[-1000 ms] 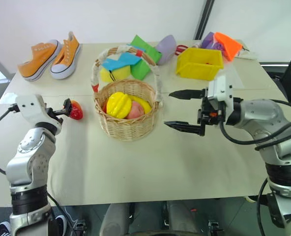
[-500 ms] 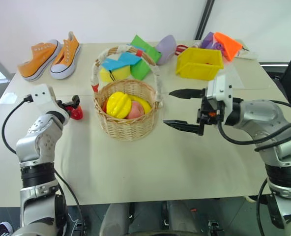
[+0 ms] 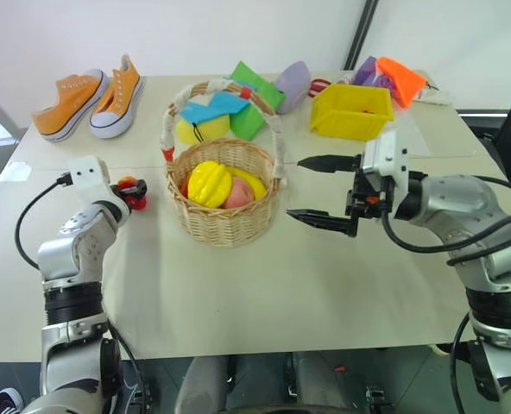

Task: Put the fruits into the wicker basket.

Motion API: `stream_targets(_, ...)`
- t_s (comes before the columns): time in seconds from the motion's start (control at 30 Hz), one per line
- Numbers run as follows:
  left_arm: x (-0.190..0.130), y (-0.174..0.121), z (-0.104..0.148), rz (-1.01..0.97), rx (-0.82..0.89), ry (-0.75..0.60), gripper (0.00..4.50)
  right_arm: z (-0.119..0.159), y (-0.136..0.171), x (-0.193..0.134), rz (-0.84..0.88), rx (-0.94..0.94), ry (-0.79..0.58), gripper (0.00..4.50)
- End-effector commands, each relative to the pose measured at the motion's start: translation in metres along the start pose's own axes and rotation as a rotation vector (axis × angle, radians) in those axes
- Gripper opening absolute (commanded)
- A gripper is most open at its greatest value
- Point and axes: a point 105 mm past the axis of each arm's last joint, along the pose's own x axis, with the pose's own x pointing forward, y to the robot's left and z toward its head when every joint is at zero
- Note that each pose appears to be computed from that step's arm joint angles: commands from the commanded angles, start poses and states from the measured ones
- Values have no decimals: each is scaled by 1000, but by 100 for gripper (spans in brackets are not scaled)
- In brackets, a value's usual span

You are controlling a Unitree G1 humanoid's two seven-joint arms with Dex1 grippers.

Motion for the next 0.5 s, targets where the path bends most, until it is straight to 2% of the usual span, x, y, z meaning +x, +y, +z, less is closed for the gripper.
stream_targets(0.03, -3, 5, 9, 30, 20, -29, 274, 15, 0, -1, -2, -57, -31, 450)
stream_targets(0.17, -5, 13, 15, 69, 28, -59, 274, 16, 0, -2, -6, -58, -32, 450)
stream_targets(0.27, -19, 17, 32, 65, 64, -123, 274, 15, -1, -3, -10, -61, -30, 450)
stream_targets(0.43, -69, 10, 53, -125, 200, -151, 274, 16, -5, -8, -29, -54, -32, 450)
stream_targets(0.5, -101, -2, 69, -327, 221, -216, 274, 14, -13, -11, -80, -57, -49, 450)
